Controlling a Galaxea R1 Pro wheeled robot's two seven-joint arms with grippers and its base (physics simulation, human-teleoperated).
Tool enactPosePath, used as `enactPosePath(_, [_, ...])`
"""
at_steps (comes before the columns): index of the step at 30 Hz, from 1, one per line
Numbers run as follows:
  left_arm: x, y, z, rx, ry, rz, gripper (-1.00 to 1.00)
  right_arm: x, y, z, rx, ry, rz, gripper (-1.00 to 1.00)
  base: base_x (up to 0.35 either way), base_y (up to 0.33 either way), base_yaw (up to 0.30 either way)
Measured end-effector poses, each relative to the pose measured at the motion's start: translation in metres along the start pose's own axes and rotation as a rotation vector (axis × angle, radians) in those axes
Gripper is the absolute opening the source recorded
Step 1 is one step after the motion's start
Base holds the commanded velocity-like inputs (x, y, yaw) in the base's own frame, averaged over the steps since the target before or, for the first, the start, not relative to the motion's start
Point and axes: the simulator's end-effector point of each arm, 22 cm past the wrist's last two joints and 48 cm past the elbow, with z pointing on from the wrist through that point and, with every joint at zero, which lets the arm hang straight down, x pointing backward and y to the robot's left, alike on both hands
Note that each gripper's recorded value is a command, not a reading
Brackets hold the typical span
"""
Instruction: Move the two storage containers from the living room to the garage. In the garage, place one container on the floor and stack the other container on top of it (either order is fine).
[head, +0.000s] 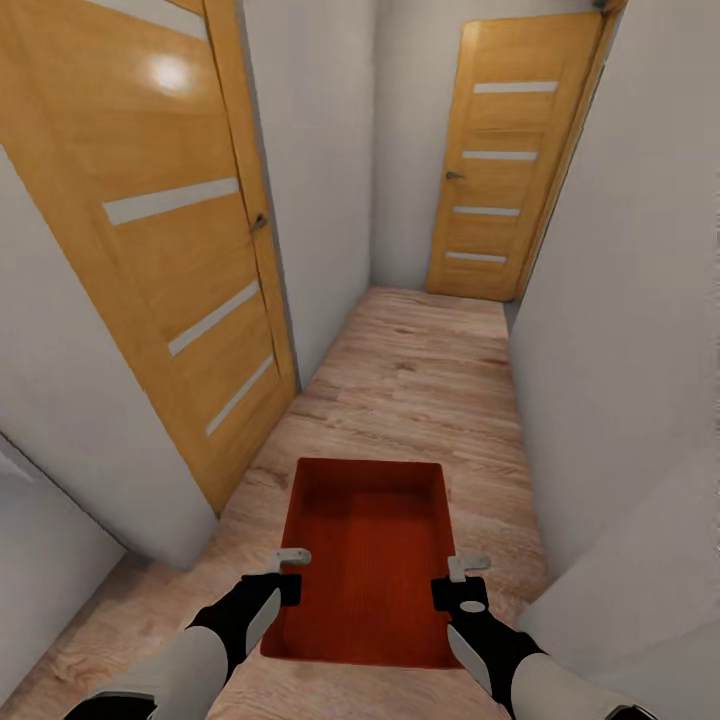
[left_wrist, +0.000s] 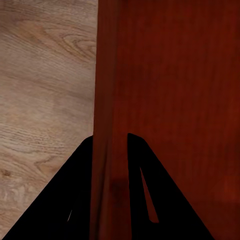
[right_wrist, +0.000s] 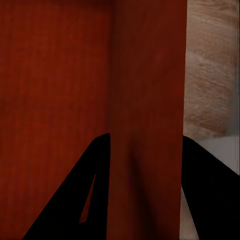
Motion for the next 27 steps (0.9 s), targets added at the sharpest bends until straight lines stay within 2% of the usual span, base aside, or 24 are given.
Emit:
enactPosePath(6, [0.0003,0.0,0.0,0.0,0.001,0.0,-1.0,0.0002,0.0,0.0,0.0,0.0,0.0,-1.0,0.323,0.0,-0.22])
enactPosePath(27, [0.0004,0.0002,0.0,0.0,0.001,0.0,-1.0,0.0003,0.0002,0.0,0.0,0.001,-0.001,-1.0,0.323,0.0,-0.005])
